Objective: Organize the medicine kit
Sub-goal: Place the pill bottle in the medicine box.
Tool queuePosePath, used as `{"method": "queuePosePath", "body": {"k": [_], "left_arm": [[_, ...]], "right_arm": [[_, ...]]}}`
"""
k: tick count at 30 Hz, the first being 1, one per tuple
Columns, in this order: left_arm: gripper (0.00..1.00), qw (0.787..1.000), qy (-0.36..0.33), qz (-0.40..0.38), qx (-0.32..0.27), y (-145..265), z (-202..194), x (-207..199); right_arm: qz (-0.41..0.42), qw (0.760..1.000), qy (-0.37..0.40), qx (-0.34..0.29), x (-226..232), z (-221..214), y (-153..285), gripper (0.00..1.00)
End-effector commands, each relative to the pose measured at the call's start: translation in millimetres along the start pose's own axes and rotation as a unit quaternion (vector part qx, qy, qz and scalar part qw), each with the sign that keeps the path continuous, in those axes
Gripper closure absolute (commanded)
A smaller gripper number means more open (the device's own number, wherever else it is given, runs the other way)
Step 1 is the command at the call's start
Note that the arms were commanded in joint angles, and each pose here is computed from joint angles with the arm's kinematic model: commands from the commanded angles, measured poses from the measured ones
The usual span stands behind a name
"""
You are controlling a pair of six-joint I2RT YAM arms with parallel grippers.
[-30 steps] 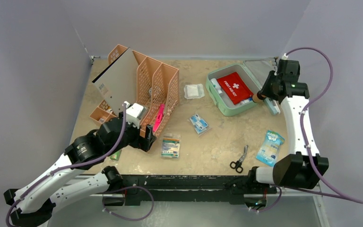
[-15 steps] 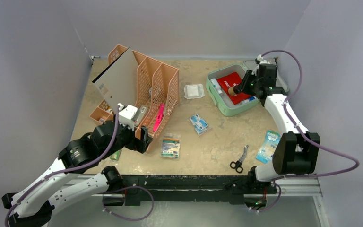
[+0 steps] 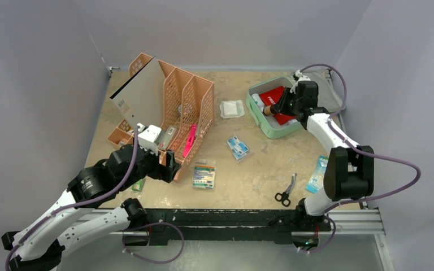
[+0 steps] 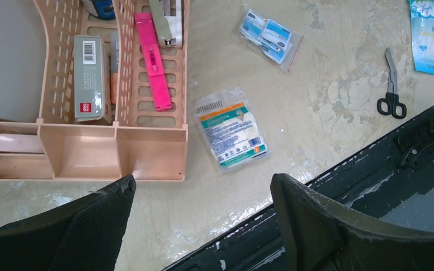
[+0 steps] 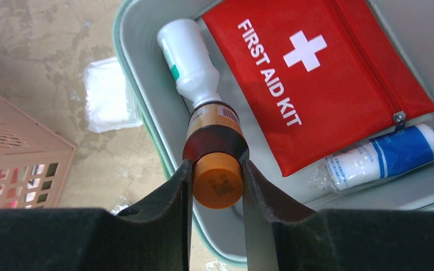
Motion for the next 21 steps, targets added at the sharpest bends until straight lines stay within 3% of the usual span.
{"method": "queuePosePath", "body": {"k": [1, 15, 21], "left_arm": [[0.12, 1.0, 0.018, 0.006, -0.017, 6, 12, 2], [0.12, 1.0, 0.025, 0.003, -0.015, 4, 14, -1], [0.12, 1.0, 0.026, 0.0, -0.017, 4, 16, -2]], "right_arm": [[0.014, 0.999, 0.002, -0.03, 6, 7, -6, 0.98], [0.015, 1.0, -0.001, -0.013, -9, -21, -20, 0.9], [0.004, 1.0, 0.003, -0.003, -12, -25, -11, 0.74]]}}
Point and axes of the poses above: each gripper's point midway between its finger pads, its own y axis back along the fingers, its own x axis along the line the jaws close on, z = x × y, the point moved 5 cm from there along y, back along the fingers, and after that the axes turned 15 degrees about -y, right-handed, at the moved point
